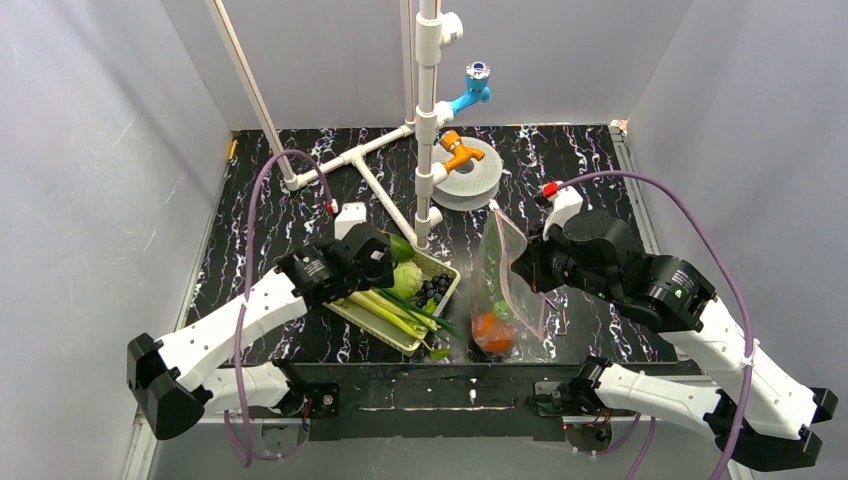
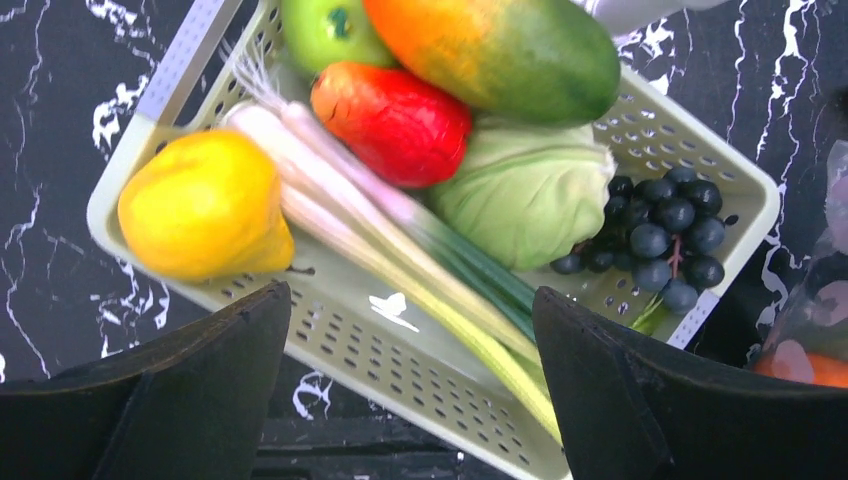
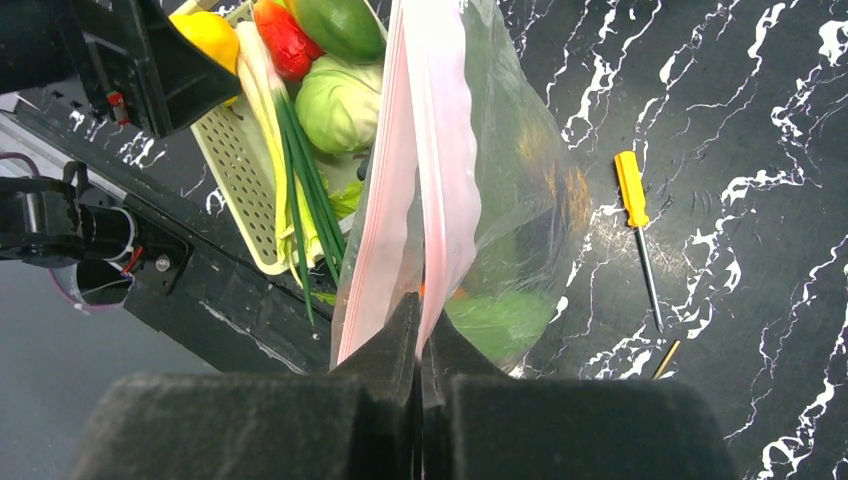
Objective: Place the food in the zip-top bag and seal the zipper
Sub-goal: Pick up the fake fruit from the bin.
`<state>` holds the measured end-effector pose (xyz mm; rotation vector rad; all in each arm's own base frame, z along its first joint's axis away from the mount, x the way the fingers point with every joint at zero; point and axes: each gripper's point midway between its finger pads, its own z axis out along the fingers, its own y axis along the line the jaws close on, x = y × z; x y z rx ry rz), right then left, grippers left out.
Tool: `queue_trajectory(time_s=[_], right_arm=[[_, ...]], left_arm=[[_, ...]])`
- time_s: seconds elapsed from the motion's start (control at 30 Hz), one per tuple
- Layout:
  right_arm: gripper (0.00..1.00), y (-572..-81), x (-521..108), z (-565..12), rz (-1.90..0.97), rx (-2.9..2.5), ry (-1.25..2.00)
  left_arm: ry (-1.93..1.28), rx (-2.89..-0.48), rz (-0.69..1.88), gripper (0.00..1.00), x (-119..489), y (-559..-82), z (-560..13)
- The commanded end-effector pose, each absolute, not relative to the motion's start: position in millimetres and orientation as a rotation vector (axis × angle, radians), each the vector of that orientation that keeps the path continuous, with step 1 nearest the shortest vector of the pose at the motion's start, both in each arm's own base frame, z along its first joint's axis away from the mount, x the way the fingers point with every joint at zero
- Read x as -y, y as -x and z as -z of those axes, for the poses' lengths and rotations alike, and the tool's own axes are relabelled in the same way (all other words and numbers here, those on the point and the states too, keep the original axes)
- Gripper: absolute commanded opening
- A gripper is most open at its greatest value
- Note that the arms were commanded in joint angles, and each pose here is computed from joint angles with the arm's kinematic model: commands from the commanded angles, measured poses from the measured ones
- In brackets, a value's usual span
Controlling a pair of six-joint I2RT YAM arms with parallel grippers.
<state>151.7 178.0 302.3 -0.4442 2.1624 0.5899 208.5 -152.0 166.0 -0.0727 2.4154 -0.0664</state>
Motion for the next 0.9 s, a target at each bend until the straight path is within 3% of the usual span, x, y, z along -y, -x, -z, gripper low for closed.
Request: queue_trajectory(time_s=[0.0,0.17,0.4,0.87], right_arm=[[0.01,-152.7,-180.6,-314.2,-0.605,-2.145,0.438],[0.01,-151.8,-177.0,-309.9,-0.597,-2.147,0.426],[0.01,-150.6,-177.6,-308.6,-0.604,-2.158,0.421],[0.01,-152.4,-177.0,-304.8,-0.58,-2.174,0.423]], left_arm=[[-0.038,-2.394,0.061,0.9,163.5,-233.2,-172.4],[-0.074,-2.435,-0.086,0.96,153.3,-248.0,-161.9],[-0.21,-2.493,-0.083,0.98,162.1,-261.6,-134.1],[-0.318,-2.572,-0.116,0.94,149.5,-274.2,-108.3]])
